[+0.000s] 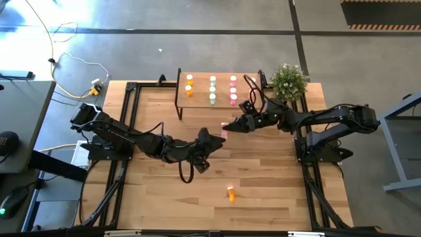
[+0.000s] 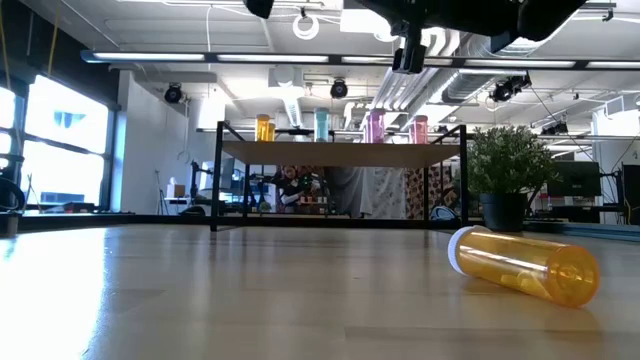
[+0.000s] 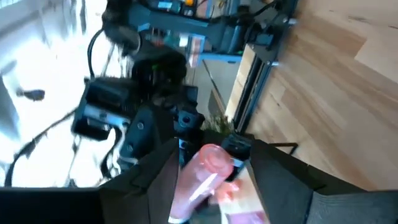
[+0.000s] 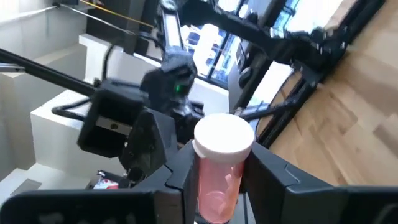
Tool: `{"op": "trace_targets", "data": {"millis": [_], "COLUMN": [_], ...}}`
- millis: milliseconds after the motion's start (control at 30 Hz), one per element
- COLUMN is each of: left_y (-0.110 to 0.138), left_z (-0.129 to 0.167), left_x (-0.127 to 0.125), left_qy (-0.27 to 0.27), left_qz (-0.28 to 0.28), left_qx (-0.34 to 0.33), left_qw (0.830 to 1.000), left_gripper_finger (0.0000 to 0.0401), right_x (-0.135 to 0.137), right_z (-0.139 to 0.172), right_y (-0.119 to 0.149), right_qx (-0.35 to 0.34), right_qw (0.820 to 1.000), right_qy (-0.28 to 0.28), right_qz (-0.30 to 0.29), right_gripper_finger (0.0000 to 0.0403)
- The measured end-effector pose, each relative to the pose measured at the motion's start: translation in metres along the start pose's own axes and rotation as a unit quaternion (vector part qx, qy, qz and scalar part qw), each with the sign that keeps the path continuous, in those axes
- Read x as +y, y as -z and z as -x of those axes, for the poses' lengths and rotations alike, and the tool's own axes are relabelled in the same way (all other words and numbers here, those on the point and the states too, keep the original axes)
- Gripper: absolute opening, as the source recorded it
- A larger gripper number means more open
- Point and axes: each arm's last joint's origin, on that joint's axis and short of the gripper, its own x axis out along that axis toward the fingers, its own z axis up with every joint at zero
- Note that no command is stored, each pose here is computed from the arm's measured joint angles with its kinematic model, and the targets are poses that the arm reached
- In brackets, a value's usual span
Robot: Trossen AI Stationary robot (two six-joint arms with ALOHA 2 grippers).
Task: Pick and place medicine bottles onto shelf by color
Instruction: Put the pink pill bottle aligned with the other pink pill bottles
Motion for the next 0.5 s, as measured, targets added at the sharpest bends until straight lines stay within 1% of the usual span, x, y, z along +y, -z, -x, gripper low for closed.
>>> {"op": "trace_targets", "data": {"millis": [100, 200, 267, 400, 500], "left_y": [0.002, 0.007, 0.011, 0.022, 0.030], "left_z": [0.000, -0.002, -0.004, -0.007, -0.010], "left_x": [0.000, 0.002, 0.003, 0.007, 0.009], "left_qy": [-0.009, -0.024, -0.036, -0.067, -0.084], "left_qz": [0.047, 0.121, 0.175, 0.279, 0.322], "left_qx": [0.029, 0.064, 0.087, 0.122, 0.143], "left_qw": [0.998, 0.990, 0.980, 0.950, 0.932], "left_gripper_finger": [0.0186, 0.0186, 0.0186, 0.0186, 0.0186], "right_x": [-0.001, 0.000, 0.004, 0.016, 0.025], "right_z": [0.005, 0.014, 0.022, 0.041, 0.056], "right_y": [-0.008, -0.019, -0.028, -0.042, -0.048], "right_qx": [-0.012, -0.034, -0.054, -0.106, -0.144], "right_qw": [1.000, 0.998, 0.996, 0.983, 0.968], "right_qy": [0.004, 0.010, 0.008, 0.015, 0.043], "right_qz": [0.015, 0.046, 0.076, 0.150, 0.201], "right_gripper_finger": [0.0097, 0.0097, 0.0097, 0.0097, 0.0097]}}
